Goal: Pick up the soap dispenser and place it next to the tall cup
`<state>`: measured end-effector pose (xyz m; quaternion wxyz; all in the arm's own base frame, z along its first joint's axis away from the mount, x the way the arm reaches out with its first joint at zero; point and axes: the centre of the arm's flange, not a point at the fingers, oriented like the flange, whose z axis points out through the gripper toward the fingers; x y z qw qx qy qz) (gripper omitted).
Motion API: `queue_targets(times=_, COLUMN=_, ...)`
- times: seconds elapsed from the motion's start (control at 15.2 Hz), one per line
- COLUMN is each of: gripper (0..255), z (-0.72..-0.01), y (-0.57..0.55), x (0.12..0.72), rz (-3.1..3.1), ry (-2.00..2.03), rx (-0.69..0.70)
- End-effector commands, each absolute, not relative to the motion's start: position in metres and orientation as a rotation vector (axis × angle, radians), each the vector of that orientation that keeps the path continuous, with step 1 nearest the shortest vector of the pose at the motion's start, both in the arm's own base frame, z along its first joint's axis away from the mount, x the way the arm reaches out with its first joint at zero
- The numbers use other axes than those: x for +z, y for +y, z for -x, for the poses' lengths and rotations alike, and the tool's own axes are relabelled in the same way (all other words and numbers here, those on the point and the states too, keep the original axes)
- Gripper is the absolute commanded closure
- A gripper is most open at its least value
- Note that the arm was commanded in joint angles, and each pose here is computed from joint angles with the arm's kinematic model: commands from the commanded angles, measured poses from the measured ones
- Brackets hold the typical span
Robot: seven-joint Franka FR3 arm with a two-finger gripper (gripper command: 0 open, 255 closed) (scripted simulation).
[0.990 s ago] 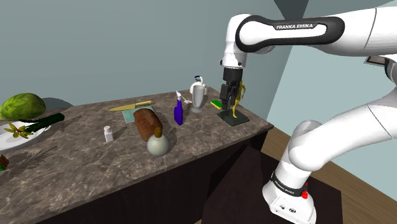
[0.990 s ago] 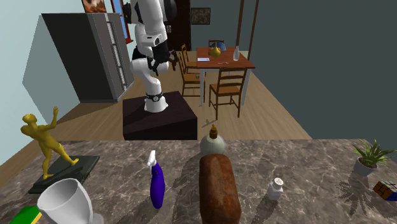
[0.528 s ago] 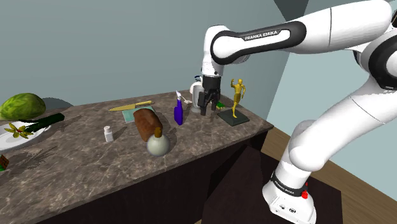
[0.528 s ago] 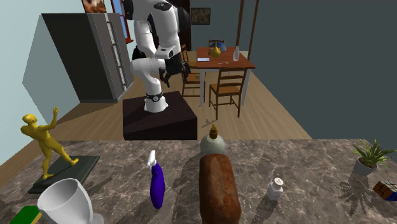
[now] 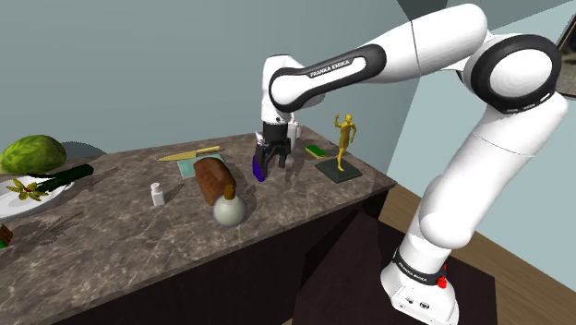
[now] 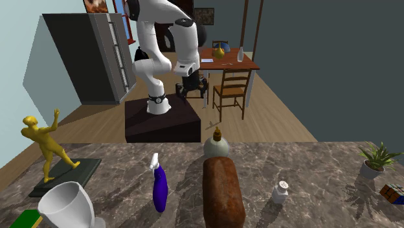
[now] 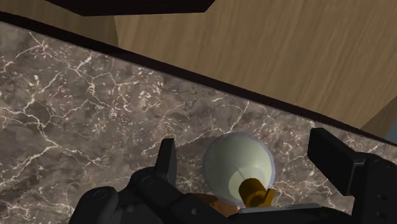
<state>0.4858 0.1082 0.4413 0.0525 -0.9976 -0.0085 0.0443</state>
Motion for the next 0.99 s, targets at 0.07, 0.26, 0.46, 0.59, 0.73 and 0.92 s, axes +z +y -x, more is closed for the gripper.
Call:
queue_targets(times=0.07, gripper=0, z=-0.517, y=0.127, x=0.421, rz=3.043, ry=-0.006, rx=0.123)
queue_targets(times=0.26, gripper=0, z=-0.548, y=0.142, x=0.403, rz=3.053, ry=0.012, rx=0.112)
queue_targets(times=0.46, gripper=0, z=-0.579, y=0.156, x=0.384, rz=3.063, ry=0.031, rx=0.101)
queue_targets(times=0.59, gripper=0, z=-0.6, y=0.165, x=0.372, rz=3.07, ry=0.043, rx=0.094)
queue_targets(times=0.73, gripper=0, z=-0.622, y=0.174, x=0.36, rz=3.076, ry=0.056, rx=0.086)
queue_targets(times=0.92, gripper=0, z=-0.628, y=0.177, x=0.346, rz=3.078, ry=0.06, rx=0.084)
